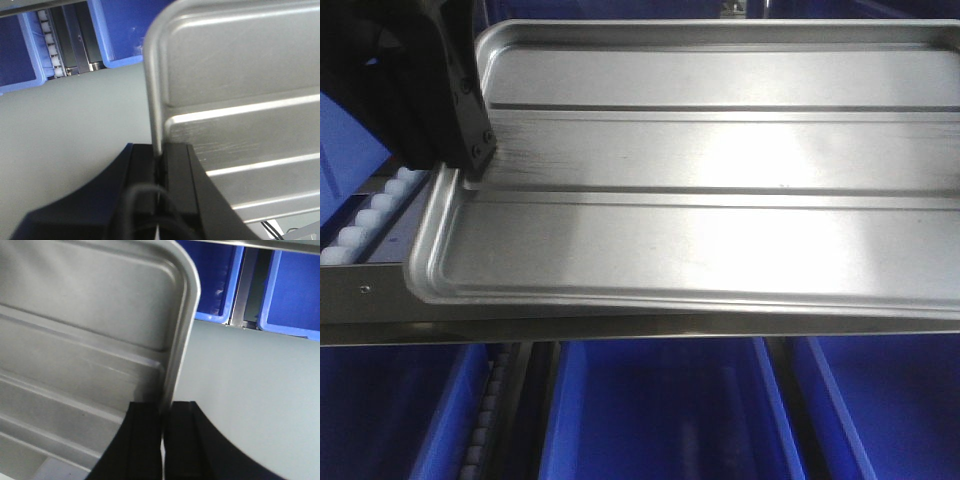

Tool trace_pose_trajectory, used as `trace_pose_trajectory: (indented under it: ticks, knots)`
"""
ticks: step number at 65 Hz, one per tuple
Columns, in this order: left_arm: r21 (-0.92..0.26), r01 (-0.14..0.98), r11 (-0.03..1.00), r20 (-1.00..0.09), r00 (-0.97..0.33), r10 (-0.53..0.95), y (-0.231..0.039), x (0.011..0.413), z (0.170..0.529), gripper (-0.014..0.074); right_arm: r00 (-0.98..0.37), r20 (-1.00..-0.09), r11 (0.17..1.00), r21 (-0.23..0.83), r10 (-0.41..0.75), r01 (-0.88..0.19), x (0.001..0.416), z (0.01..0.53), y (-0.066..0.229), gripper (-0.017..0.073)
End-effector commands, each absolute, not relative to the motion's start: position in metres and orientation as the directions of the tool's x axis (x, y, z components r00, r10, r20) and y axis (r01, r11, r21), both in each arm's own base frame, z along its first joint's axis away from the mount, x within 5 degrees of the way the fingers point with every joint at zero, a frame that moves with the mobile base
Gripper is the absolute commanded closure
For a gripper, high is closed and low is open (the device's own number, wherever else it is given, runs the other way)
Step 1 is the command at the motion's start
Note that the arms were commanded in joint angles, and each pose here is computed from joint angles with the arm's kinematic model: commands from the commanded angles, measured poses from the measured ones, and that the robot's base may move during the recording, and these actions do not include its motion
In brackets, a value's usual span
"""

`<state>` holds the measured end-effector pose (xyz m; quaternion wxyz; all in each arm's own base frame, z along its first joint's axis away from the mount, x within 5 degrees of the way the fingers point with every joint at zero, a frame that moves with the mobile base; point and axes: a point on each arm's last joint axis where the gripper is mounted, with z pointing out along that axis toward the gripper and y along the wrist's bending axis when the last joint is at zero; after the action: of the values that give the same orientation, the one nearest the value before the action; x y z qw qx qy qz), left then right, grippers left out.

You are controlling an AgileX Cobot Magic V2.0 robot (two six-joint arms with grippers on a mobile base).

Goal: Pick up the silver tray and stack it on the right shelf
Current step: 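Carry the tray with both grippers over the larger grey tray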

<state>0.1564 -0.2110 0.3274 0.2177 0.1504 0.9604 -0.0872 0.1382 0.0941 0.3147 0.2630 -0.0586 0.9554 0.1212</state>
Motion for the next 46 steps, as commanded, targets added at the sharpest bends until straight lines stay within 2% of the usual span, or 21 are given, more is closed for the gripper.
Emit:
trace_pose_trajectory:
  ticks: [1, 46]
  knots:
    - [-0.064, 0.352, 0.934, -0.484, -0.829, 0.279, -0.2036, 0.1544, 0.3424, 0.0687, -0.797, -0.6, 0.961, 0.171, -0.073, -0.217, 0.1416, 0.3277, 0.0915, 0.0503]
    - [-0.064, 0.352, 0.934, -0.484, -0.829, 0.279, -0.2036, 0.1544, 0.3424, 0.0687, -0.797, -0.6, 0.961, 0.171, -0.073, -0.217, 0.1416, 0.3277, 0.0915, 0.0503]
